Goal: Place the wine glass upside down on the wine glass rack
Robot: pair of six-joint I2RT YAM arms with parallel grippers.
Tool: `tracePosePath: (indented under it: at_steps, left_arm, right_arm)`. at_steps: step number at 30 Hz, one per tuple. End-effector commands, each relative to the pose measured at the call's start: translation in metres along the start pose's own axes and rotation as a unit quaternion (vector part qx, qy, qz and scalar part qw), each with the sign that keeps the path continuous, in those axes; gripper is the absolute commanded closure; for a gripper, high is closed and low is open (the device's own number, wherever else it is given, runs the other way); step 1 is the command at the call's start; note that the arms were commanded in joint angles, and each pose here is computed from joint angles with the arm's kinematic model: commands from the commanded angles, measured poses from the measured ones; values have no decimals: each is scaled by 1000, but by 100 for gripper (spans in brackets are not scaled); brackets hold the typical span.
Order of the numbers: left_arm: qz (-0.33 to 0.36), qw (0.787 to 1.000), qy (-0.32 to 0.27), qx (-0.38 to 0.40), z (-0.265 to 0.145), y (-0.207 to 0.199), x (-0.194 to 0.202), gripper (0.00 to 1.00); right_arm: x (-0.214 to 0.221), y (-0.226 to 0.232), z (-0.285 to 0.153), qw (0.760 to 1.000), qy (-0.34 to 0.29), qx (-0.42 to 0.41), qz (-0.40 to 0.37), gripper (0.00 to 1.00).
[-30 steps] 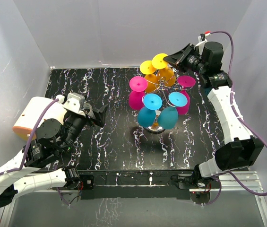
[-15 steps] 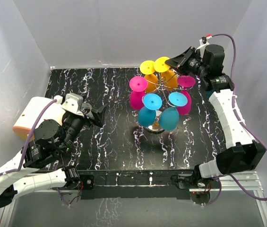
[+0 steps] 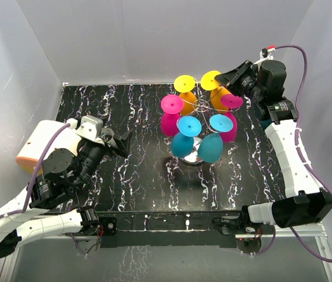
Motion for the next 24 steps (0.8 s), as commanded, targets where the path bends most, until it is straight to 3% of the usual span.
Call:
tracePosePath:
  at_steps: [1, 14, 24]
  left_arm:
    - [-5, 1000, -5, -7, 1, 1, -2, 7]
    - [-6, 1000, 2, -8, 2, 0, -2, 6]
    - [-1, 1000, 1, -9, 2, 1, -3, 6]
  right_arm:
    - [-17, 4, -5, 998, -55, 6, -30, 100]
    - [-29, 2, 7, 996, -84, 18, -35, 100]
    - [-25, -3, 20, 997, -65, 16, -34, 100]
Point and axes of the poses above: each gripper's point midway between its finger pads, its own z axis out along the fingers, its own y axis along the line the jaws close on, x = y × z, the point moved 6 cm from there along -z, back along the fingers, and after that the axes turned 2 degrees about z, right-handed, at the moved point
